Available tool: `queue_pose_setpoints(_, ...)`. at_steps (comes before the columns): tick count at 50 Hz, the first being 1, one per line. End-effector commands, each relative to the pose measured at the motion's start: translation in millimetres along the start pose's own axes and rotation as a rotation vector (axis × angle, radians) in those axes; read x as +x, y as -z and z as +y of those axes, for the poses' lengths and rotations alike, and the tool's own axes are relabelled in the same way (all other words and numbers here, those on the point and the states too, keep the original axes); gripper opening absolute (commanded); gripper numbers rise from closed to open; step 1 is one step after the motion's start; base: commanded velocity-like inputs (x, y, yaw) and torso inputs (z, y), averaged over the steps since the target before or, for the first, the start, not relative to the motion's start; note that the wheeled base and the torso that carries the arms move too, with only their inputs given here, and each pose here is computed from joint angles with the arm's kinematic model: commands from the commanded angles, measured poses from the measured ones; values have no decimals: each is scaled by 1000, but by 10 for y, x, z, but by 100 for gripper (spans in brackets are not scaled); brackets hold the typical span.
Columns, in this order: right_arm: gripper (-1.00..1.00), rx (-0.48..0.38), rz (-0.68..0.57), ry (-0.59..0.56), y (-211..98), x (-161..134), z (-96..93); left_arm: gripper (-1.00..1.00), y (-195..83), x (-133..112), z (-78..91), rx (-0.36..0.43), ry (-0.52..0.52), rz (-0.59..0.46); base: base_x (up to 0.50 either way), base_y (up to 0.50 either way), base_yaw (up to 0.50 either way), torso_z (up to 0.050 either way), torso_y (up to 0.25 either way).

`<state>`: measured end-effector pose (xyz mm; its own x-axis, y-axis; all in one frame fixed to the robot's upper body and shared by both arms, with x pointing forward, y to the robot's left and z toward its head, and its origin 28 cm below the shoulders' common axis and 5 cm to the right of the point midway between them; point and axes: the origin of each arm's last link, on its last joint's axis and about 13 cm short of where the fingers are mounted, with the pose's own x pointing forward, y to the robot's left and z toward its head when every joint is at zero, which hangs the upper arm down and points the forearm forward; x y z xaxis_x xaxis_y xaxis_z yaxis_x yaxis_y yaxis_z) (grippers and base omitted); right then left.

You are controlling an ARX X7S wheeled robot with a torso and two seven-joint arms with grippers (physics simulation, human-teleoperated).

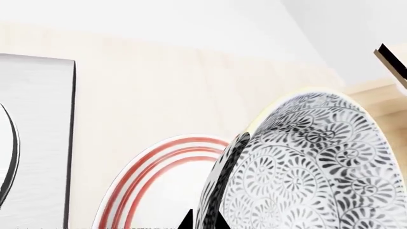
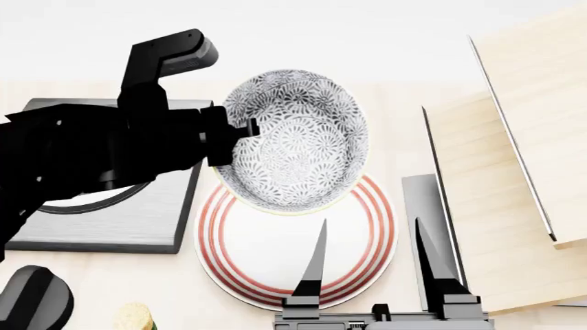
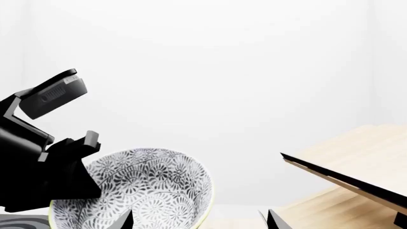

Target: Pick up the akita bowl and put it on the plate.

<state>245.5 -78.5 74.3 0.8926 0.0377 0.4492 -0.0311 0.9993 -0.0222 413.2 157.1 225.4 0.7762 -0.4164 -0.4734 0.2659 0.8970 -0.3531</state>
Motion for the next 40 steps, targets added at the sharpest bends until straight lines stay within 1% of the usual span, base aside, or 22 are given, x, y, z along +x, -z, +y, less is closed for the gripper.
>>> queue_pose_setpoints(1,100,0,1,-2,0,-2,0,-100,-32,-10,-44,-62,50,-14,0,0,0,0,0)
queue_pose_setpoints(3,100,-1,1,-2,0,-3,1,-100,-39,-12,-37,-54,47,-20,0,0,0,0,0)
queue_pose_setpoints(12,100,-2,2,-5,6,-15,9,-100,-22,10,-22,-66,43,-42,0,0,0,0,0)
queue_pose_setpoints(28,100,0,2,-13,-13,-21,45,-100,-37,-1,-11,-70,43,-43,0,0,0,0,0)
queue_pose_setpoints(38,100,-6,3,-15,-13,-16,40,-100,-27,15,-7,-65,14,-59,0,0,0,0,0)
queue_pose_setpoints(39,100,-7,3,-14,-11,-13,40,-100,-28,18,6,-44,-14,-65,0,0,0,0,0)
queue_pose_setpoints(40,100,-6,3,-14,-10,-12,39,-100,-29,20,4,-46,-16,-69,0,0,0,0,0)
